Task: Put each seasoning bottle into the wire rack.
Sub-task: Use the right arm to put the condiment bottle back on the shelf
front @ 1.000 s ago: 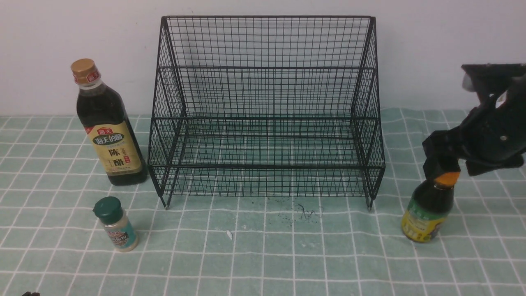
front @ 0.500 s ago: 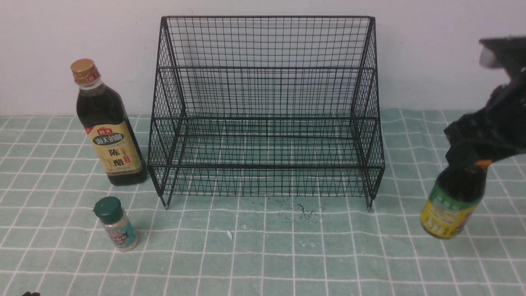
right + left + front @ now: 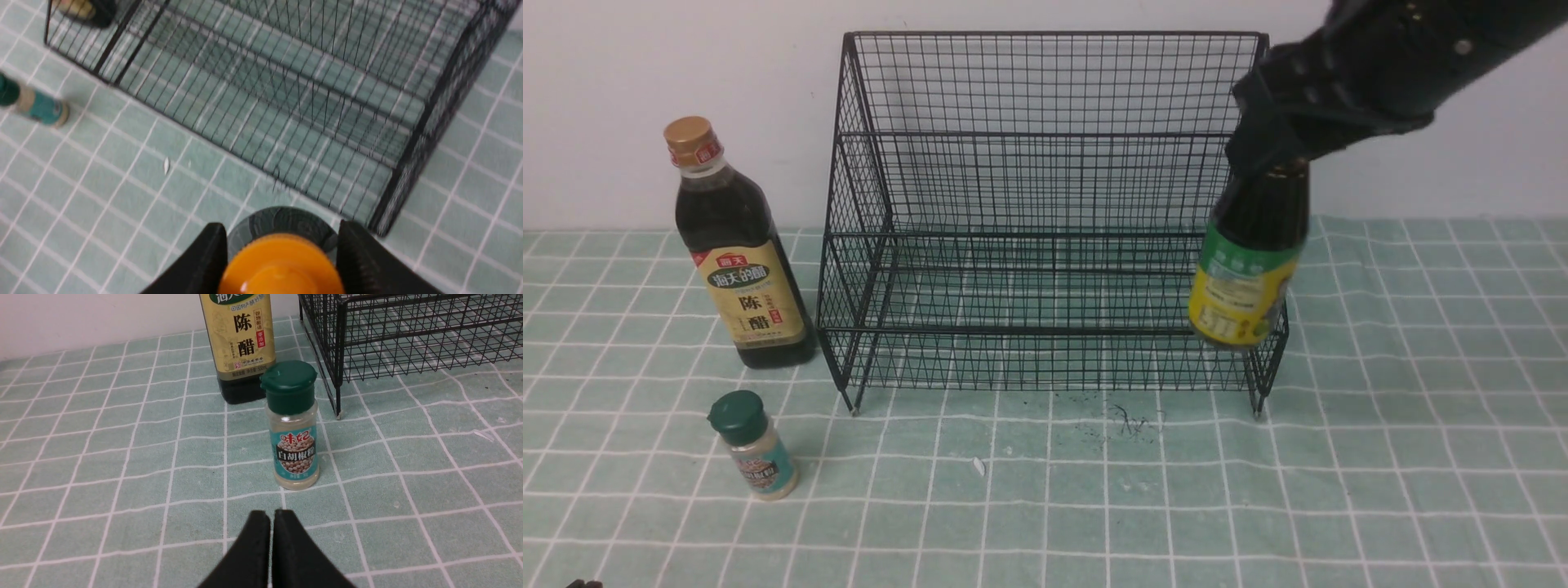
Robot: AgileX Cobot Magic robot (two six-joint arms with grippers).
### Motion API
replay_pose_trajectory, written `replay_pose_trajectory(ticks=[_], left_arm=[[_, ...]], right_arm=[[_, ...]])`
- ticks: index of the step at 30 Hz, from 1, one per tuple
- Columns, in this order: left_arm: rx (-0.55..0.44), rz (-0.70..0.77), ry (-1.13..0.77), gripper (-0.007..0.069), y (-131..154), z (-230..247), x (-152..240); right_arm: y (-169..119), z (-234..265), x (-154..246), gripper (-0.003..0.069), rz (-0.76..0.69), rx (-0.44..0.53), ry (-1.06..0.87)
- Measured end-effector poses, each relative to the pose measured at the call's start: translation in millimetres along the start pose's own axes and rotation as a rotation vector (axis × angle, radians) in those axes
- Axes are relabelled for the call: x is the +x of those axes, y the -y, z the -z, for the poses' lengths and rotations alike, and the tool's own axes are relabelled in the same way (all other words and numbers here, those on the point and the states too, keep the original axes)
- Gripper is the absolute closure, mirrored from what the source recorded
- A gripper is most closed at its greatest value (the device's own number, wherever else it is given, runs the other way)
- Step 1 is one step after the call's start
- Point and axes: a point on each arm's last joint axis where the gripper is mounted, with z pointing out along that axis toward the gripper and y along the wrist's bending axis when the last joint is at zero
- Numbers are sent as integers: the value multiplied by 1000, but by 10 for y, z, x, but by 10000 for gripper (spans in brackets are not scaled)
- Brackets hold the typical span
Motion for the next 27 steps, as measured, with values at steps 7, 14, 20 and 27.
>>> replay_pose_trajectory(ticks=[7,14,20,27], left_arm=[[0,0,0,631,0,0,0],[0,0,0,631,0,0,0],[0,0,0,631,0,0,0],[0,0,0,631,0,0,0]], right_arm=[[87,-631,-313,341,-11,25,-47],[174,-1114,-276,341,-19,53,-144],[202,-1315,-240,342,-40,57,-185],[198,-1304,-268,253,-51,55,-164]])
